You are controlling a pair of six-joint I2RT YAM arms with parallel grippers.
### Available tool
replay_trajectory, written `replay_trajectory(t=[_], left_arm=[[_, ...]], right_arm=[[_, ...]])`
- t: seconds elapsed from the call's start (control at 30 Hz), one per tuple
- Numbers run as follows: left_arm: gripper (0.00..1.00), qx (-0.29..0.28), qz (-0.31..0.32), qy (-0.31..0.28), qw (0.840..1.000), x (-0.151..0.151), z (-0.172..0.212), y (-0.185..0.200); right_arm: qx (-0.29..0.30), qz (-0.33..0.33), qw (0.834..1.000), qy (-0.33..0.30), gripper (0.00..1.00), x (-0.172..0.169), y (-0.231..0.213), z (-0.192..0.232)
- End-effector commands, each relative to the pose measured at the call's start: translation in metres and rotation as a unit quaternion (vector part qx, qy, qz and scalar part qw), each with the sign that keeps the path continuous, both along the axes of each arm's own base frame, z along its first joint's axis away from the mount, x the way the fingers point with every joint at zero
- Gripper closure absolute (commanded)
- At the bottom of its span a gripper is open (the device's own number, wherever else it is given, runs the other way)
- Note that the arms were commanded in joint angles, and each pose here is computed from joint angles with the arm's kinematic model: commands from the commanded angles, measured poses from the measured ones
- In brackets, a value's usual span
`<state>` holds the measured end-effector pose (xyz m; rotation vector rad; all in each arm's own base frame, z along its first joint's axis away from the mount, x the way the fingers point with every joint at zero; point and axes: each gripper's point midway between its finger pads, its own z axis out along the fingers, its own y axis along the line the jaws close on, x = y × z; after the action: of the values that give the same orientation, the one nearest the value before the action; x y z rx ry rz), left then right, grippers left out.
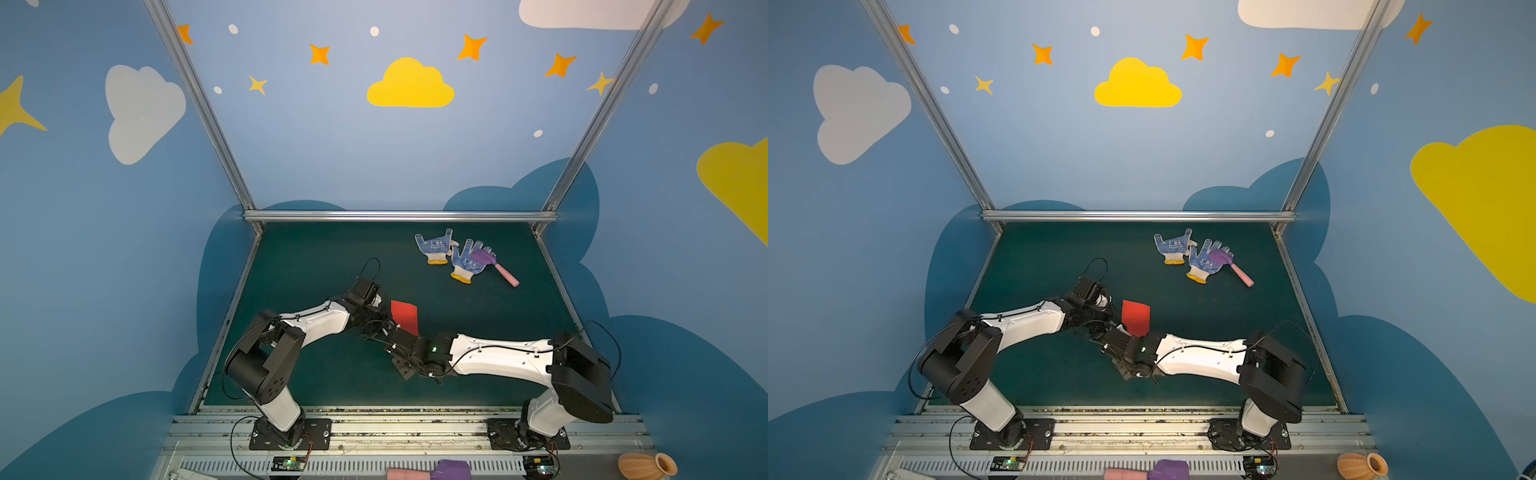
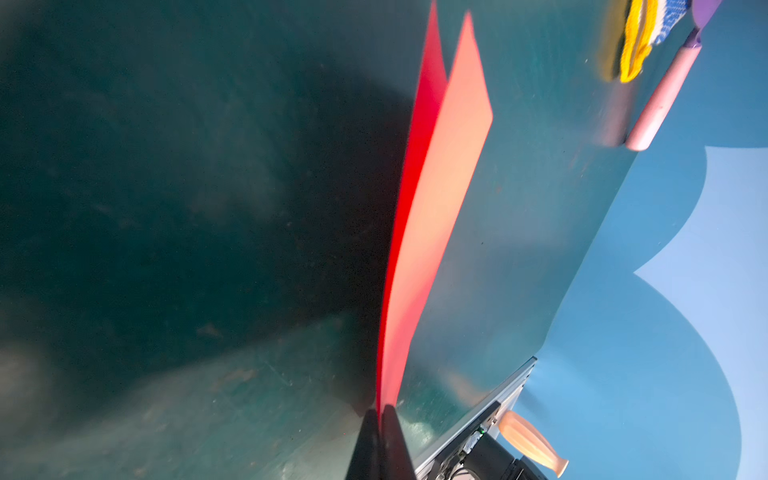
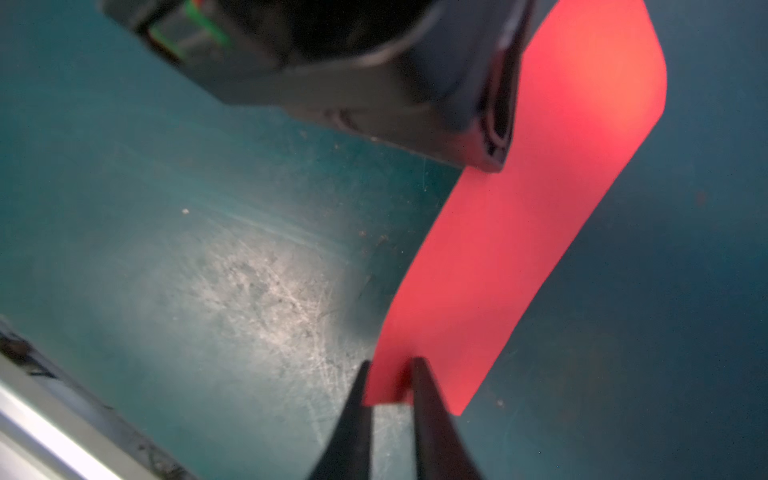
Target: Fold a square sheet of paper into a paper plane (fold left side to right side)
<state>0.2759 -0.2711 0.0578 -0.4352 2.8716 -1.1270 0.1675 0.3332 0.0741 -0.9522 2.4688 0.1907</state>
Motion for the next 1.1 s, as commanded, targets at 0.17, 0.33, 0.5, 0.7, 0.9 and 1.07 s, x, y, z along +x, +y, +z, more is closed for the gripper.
replay_trajectory(t=[0.17,0.33,0.5,0.7,0.9,1.07], left_arm=[[0.97,0.01,-0.025,0.027,0.999,-0.021,-0.012,-0.001],[0.97,0.008,-0.024,0.025,0.999,-0.02,-0.01,-0.002],[0.9,0.01,-0.023,0.026,0.999,-0.02,-0.01,-0.001],[0.55,0.018,-0.019,0.012,1.0,-0.017,-0.002,0.004],[0.51,0.032,-0.005,0.002,0.999,-0.016,0.004,0.019],[0.54,0.042,-0.016,-0.015,0.999,-0.001,0.013,0.02]], right_arm=[[0.067,-0.051,0.996,-0.001,1.0,0.024,0.0,0.019],[0.071,-0.053,0.996,0.006,1.0,0.024,-0.002,0.017],[0.083,-0.052,0.995,0.019,1.0,0.023,-0.002,0.016],[0.099,-0.061,0.992,0.045,1.0,0.017,-0.011,0.005],[0.103,-0.06,0.991,0.057,1.0,0.013,-0.017,-0.002],[0.109,-0.05,0.991,0.064,1.0,0.008,-0.02,-0.002]])
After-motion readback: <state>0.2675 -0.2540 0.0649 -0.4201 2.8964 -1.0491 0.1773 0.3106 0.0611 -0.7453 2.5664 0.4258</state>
